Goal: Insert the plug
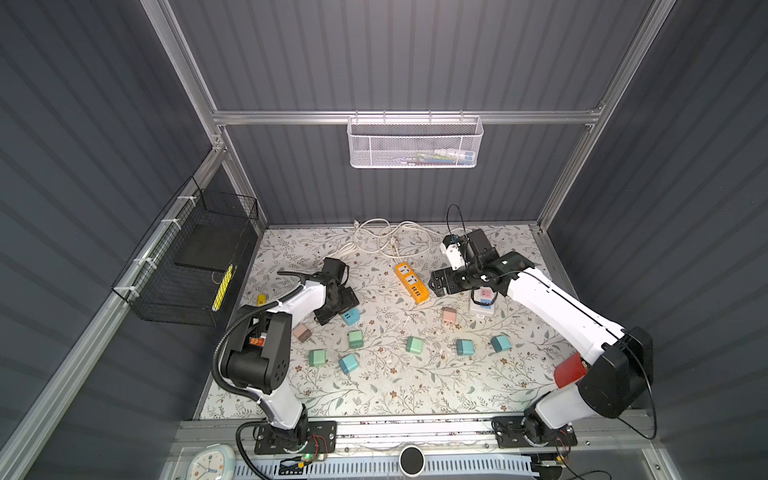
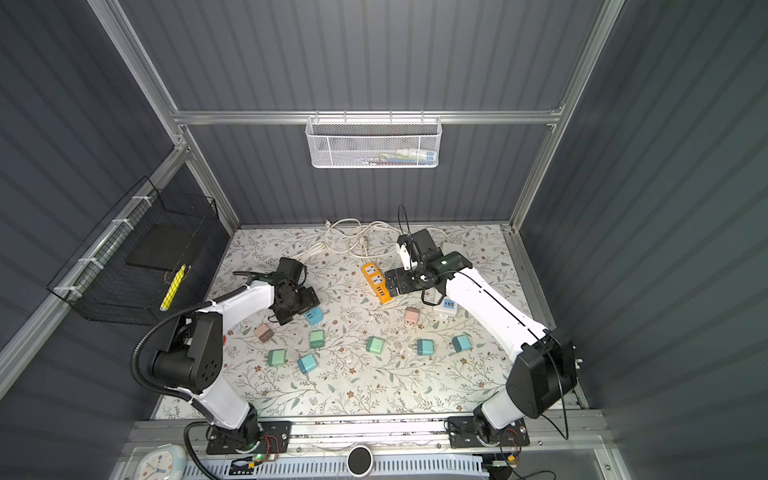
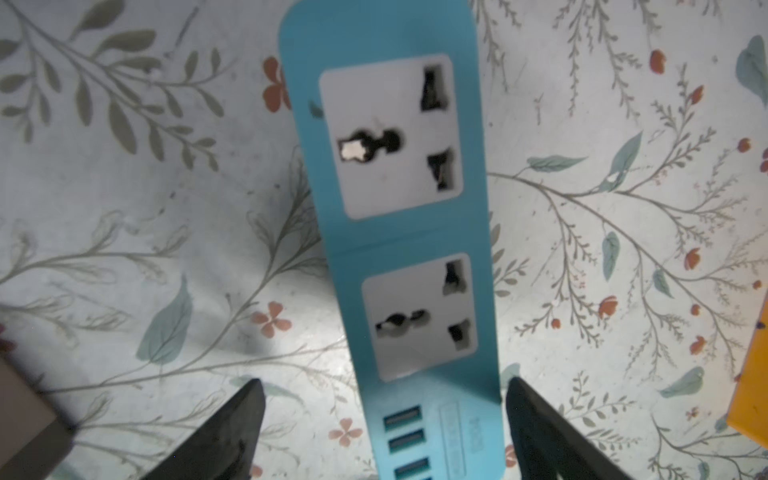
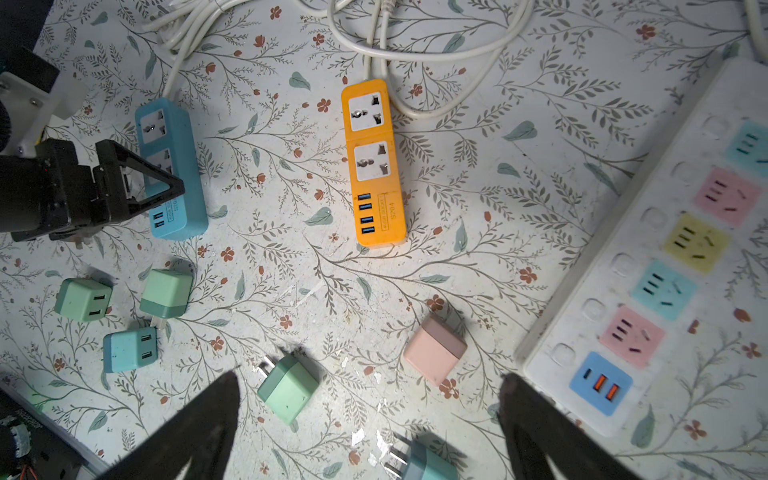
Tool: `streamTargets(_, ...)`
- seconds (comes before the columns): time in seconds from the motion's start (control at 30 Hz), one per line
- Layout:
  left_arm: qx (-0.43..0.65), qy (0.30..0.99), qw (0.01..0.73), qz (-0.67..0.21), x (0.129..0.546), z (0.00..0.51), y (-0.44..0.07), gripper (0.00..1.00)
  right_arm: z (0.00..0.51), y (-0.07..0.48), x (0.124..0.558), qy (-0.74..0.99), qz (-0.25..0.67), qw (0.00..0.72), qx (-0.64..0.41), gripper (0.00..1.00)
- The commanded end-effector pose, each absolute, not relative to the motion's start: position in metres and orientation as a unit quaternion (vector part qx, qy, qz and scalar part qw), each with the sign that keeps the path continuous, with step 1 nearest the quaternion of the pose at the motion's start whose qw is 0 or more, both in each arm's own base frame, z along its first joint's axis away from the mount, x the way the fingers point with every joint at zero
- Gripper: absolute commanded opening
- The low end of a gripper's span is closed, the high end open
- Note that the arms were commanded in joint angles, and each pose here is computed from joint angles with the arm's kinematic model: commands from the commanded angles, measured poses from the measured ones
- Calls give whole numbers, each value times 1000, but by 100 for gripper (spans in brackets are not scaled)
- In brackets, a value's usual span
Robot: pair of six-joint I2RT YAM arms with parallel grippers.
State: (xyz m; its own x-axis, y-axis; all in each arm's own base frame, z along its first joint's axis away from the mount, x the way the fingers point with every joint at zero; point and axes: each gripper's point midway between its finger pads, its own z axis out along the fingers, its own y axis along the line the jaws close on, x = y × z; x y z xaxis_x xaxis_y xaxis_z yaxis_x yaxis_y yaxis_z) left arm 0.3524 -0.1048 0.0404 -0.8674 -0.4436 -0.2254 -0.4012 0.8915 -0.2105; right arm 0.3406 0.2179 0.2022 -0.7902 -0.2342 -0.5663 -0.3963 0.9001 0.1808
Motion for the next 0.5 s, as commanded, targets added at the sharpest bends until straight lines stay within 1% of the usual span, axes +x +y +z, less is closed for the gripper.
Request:
streamTargets(0.0,-202,970,114,-73,353,30,-108,89,209,224,339,926,167,288,-178,97)
streamTargets(0.1,-195,972,112,-66,358,24,-107,87,210,229,338,924,178,289,-178,97)
streamTargets(0.13,-193,972,111,-70,360,23,-110,85,209,228,339,924,177,288,-177,97)
streamTargets(0.17,-190,973,111,-74,363,22,-111,81,207,228,340,925,174,287,-177,97)
streamTargets(0.37,-180,971,119,-104,373,27,-126,52,204,228,340,928,169,281,-180,93)
streamTargets(0.47,-175,970,127,-110,377,33,-137,48,206,231,340,925,176,280,-186,90)
